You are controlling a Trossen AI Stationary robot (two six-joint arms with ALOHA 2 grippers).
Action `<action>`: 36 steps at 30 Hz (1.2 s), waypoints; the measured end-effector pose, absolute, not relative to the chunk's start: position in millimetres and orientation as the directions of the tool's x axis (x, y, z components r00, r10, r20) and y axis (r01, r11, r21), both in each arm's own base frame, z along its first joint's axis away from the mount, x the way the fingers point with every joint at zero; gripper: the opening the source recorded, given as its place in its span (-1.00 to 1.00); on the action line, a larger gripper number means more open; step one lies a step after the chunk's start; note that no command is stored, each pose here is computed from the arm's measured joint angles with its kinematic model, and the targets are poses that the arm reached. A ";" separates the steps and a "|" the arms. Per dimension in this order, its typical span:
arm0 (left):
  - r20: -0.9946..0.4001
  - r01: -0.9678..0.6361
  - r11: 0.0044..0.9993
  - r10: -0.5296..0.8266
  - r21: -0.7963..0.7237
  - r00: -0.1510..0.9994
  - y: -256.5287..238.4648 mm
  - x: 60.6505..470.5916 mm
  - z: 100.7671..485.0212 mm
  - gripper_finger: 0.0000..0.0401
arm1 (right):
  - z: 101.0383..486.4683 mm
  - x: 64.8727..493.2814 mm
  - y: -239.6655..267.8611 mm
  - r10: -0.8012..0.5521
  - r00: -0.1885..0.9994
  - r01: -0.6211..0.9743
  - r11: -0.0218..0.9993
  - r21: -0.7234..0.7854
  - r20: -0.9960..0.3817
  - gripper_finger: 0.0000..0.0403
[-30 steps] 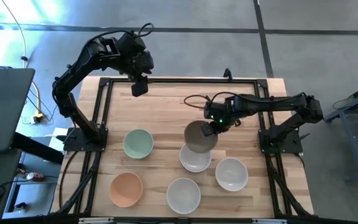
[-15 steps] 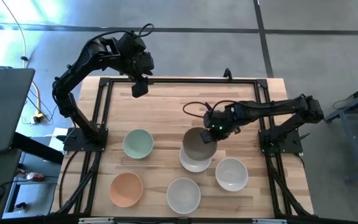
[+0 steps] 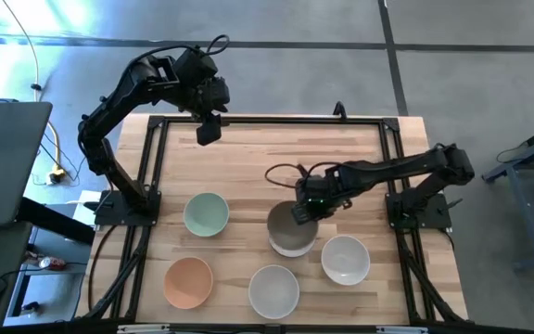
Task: Nest bowls inside each other
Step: Stack the gray bowl on top of the white bowl
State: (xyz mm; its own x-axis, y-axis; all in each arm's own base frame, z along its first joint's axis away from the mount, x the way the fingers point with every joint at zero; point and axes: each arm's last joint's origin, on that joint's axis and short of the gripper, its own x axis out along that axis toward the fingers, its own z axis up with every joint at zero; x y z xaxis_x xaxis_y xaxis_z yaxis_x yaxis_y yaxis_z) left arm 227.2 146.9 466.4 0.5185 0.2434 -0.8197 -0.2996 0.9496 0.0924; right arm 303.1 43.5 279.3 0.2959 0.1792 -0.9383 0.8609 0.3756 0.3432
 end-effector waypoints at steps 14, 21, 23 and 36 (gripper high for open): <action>-0.819 -0.294 0.952 0.235 0.085 0.523 146.5 227.4 466.4 -0.08 | 265.4 305.3 45.0 0.112 0.215 0.888 0.392 0.241 -0.970 -1.00; -0.820 -0.292 0.953 0.232 0.083 0.524 146.2 227.4 466.3 -0.08 | 264.7 302.6 43.6 0.075 0.190 0.898 0.391 0.204 -0.979 -1.00; -0.820 -0.292 0.953 0.232 0.083 0.524 146.2 227.4 466.3 -0.08 | 263.7 303.8 43.6 0.069 0.192 0.898 0.391 0.204 -0.979 -1.00; -0.821 -0.292 0.953 0.230 0.082 0.522 146.1 227.3 466.2 -0.08 | 257.8 310.1 50.3 0.078 0.206 0.887 0.406 0.220 -0.975 -1.00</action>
